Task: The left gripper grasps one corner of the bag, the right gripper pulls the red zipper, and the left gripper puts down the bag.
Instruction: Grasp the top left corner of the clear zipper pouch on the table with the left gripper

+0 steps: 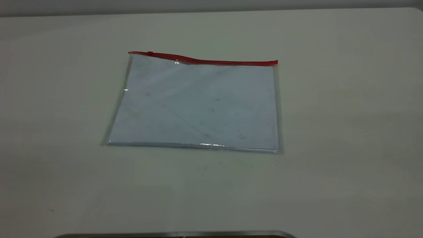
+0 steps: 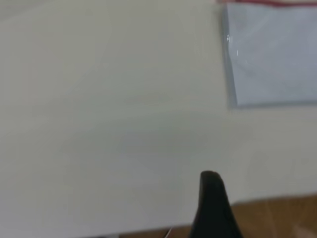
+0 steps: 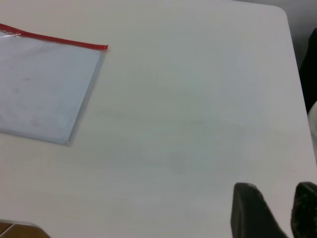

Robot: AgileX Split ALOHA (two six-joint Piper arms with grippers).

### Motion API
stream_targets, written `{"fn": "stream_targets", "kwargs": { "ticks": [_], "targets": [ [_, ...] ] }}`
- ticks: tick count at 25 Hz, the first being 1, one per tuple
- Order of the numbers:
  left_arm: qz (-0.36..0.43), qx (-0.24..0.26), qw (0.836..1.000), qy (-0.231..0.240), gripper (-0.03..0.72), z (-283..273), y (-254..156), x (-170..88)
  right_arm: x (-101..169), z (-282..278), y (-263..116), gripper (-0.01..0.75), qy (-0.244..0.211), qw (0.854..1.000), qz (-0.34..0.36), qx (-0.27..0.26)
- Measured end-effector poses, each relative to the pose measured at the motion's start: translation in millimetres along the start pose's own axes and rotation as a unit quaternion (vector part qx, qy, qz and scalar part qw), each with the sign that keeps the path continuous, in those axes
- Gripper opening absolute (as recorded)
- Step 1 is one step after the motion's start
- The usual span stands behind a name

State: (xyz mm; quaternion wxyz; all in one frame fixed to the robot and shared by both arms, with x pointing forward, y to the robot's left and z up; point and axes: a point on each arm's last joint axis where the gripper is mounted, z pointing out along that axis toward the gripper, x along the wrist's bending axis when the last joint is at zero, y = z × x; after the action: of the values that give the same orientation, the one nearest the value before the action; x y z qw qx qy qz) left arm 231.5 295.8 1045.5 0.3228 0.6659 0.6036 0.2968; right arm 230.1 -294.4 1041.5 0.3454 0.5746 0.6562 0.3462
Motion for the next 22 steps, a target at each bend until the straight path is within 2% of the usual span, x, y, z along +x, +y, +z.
{"fn": "stream_targets", "kwargs": {
  "ticks": [3,5,13,15,19,22],
  "targets": [
    [-0.019,0.001,1.0,0.0,0.589,2.8,25.6,1.7,0.0,0.0,0.0,0.239,0.0,1.0,0.0,0.0],
    [-0.024,0.019,1.0,0.0,0.589,12.5,45.9,3.5,0.0,0.0,0.0,0.239,0.0,1.0,0.001,0.0],
    [-0.064,0.069,0.995,-0.022,0.589,92.0,120.4,8.5,2.1,-0.1,0.3,0.251,0.011,1.0,0.006,-0.001],
    [-0.075,0.079,0.994,-0.024,0.589,116.3,133.0,10.2,2.3,-0.1,0.4,0.29,0.013,1.0,0.007,-0.002],
    [-0.092,0.115,0.989,-0.026,0.589,163.9,150.2,13.5,4.5,0.7,7.1,0.436,0.028,0.999,0.024,-0.011],
    [-0.09,0.154,0.984,-0.025,0.589,204.3,155.3,16.4,3.6,10.2,27.6,0.534,0.036,0.999,0.037,-0.003]
  ]
}}
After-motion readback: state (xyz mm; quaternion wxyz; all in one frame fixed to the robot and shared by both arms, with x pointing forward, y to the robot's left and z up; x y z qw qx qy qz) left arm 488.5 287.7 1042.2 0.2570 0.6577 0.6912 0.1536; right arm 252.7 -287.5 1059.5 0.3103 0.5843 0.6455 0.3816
